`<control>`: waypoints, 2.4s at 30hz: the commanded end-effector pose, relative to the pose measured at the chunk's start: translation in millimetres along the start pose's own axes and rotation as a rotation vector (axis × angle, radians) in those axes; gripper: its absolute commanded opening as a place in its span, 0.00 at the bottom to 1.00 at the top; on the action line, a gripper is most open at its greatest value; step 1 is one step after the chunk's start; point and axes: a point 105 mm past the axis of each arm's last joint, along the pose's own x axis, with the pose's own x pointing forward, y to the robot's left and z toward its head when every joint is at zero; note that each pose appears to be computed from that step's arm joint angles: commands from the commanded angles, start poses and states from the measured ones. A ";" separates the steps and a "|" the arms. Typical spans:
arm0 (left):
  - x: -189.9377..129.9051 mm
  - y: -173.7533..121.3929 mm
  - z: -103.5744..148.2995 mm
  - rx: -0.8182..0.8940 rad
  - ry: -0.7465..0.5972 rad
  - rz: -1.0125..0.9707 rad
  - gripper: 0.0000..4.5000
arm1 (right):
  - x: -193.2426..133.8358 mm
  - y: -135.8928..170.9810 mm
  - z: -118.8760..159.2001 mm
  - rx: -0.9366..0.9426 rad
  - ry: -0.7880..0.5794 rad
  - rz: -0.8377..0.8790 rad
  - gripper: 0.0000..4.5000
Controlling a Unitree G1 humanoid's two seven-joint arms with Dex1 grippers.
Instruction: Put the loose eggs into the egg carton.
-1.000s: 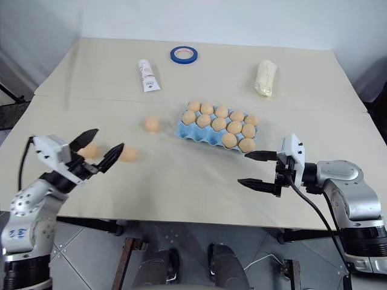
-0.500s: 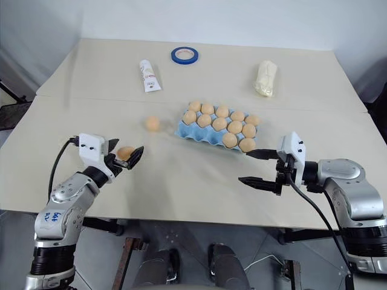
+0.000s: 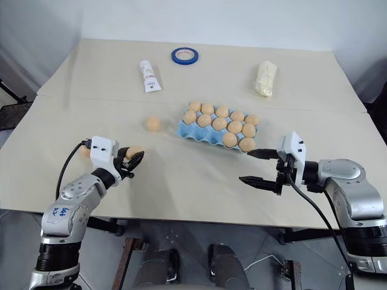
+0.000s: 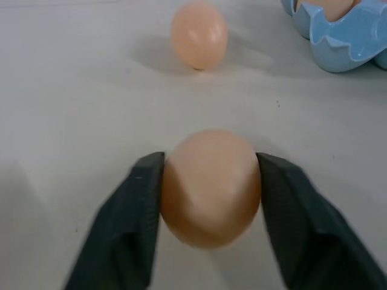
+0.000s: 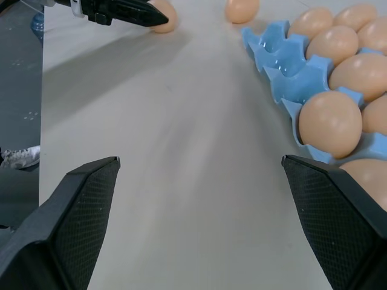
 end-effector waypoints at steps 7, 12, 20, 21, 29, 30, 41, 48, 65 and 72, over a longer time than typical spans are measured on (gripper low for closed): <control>4.0 -2.6 21.3 0.078 -0.090 -0.045 0.33 | -8.6 -2.5 7.3 -0.047 0.000 -0.027 1.00; 3.0 -49.3 79.5 0.260 -0.385 -0.413 0.32 | -10.5 -3.3 5.9 -0.047 0.005 -0.040 1.00; 36.6 -87.0 101.8 0.269 -0.478 -0.636 0.32 | -8.6 0.3 10.8 -0.066 -0.047 -0.050 1.00; 40.0 -90.6 105.3 0.274 -0.487 -0.665 0.32 | -8.4 1.1 10.5 -0.066 -0.047 -0.051 1.00; 77.2 -116.6 121.4 0.274 -0.453 -0.850 0.32 | -11.3 7.1 5.1 -0.053 -0.058 -0.107 1.00; 81.1 -119.3 120.2 0.280 -0.430 -0.869 0.32 | -11.9 8.5 3.9 -0.049 -0.058 -0.112 1.00; 101.7 -136.9 111.3 0.321 -0.331 -0.920 0.32 | -15.6 13.2 3.1 -0.043 -0.074 -0.153 1.00; 104.5 -149.2 104.1 0.312 -0.307 -0.953 0.32 | -24.5 11.3 10.9 -0.062 -0.168 -0.208 1.00; 120.9 -159.5 96.3 0.327 -0.207 -0.866 0.40 | -29.2 20.7 11.7 -0.005 -0.261 -0.310 1.00; 122.3 -160.2 99.1 0.328 -0.204 -0.856 0.87 | -31.0 20.3 12.7 -0.006 -0.258 -0.327 1.00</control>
